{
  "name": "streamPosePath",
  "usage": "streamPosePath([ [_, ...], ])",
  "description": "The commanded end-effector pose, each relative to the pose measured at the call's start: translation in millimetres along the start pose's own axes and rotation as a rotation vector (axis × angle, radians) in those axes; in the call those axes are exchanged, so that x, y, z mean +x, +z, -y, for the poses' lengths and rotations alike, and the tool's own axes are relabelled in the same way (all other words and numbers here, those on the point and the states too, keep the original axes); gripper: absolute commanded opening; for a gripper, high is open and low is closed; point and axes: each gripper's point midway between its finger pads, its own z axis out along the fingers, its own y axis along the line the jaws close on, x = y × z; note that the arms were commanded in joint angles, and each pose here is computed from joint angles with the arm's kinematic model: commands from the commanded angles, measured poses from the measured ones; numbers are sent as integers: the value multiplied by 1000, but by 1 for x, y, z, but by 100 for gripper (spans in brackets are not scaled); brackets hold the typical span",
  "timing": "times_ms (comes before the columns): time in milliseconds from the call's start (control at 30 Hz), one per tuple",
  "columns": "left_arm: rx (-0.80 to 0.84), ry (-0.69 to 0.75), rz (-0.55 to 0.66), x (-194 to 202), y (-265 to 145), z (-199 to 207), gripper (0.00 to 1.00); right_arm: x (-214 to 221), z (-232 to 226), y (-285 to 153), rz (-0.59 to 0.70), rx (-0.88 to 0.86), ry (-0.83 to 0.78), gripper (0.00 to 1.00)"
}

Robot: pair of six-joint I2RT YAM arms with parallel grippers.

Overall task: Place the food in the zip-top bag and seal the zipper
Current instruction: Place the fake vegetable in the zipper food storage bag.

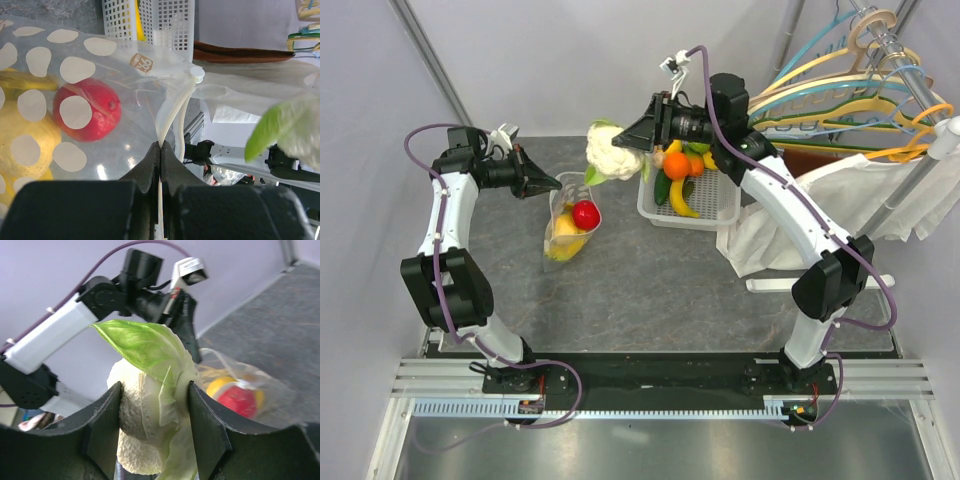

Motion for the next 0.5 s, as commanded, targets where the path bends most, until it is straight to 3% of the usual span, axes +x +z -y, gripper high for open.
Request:
streamPosePath([
  [0, 10, 4, 33, -4, -5, 10, 2, -1, -62, 14, 30, -126, 70, 45],
  [100, 2, 7, 53, -7, -6, 11, 2, 8, -72, 31, 39, -108, 112, 47],
  [467, -11, 29, 120, -15, -11, 20, 2, 53, -7, 62, 98, 258, 234, 43],
])
